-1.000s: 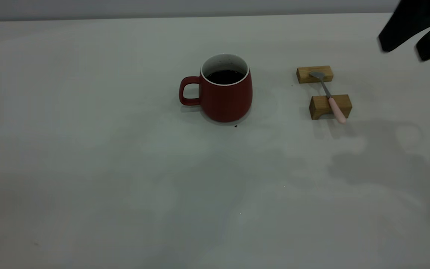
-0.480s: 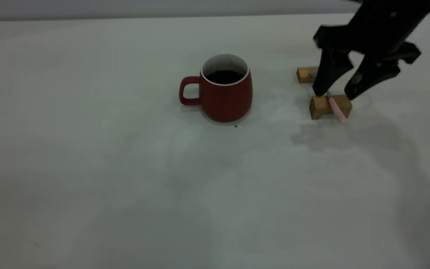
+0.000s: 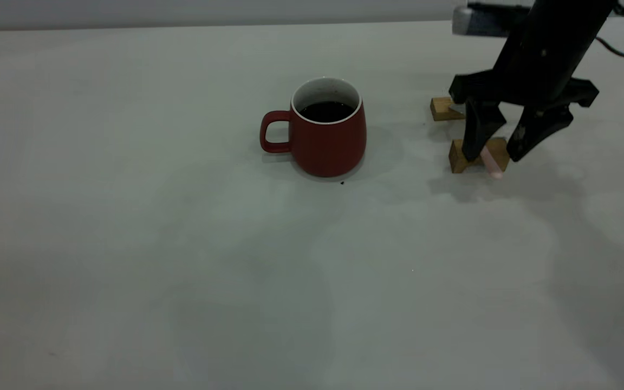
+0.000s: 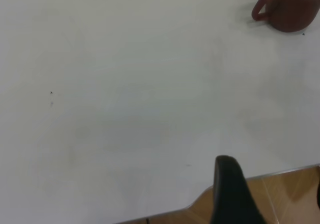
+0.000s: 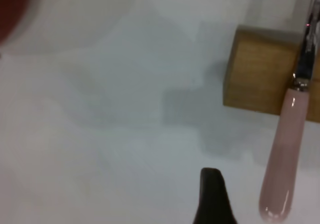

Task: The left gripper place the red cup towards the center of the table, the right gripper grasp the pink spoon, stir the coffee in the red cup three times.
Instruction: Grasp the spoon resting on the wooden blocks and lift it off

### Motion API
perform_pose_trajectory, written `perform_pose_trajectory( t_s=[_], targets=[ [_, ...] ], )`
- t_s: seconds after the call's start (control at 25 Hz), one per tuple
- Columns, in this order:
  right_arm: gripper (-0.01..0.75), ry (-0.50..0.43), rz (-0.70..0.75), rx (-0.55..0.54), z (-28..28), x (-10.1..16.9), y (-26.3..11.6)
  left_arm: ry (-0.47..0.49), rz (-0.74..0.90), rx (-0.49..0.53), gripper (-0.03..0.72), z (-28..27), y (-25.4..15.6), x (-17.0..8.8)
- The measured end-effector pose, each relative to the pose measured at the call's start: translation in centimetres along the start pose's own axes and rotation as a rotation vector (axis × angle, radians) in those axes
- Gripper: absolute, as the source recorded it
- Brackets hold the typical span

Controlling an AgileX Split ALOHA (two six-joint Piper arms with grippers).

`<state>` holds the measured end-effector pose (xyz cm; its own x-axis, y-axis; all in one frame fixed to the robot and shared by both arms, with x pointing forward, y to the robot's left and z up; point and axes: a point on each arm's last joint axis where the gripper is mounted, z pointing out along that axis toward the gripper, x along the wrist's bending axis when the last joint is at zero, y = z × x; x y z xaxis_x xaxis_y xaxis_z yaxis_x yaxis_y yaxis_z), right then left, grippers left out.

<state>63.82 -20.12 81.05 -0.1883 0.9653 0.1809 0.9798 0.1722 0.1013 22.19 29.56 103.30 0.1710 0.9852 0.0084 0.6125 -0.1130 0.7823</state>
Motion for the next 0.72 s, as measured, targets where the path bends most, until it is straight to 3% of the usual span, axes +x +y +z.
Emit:
perform_pose_trajectory(
  t_s=[0.44,0.56,0.68,0.72],
  targets=[
    [0.549,-0.022,0.006,0.026,3.3,-0.8,-0.7,0.000,0.000,0.000,0.482,0.0,0.0,0.0],
    [0.421,-0.025,0.002,0.023,3.3,-0.8,-0.6,0.000,0.000,0.000,0.482,0.0,0.0,0.0],
    [0.162,-0.027,-0.001,0.021,3.2,-0.8,-0.6,0.000,0.000,0.000,0.482,0.0,0.0,0.0],
    [0.119,-0.028,-0.004,0.021,3.1,-0.8,-0.6,0.000,0.000,0.000,0.482,0.0,0.0,0.0]
  ],
)
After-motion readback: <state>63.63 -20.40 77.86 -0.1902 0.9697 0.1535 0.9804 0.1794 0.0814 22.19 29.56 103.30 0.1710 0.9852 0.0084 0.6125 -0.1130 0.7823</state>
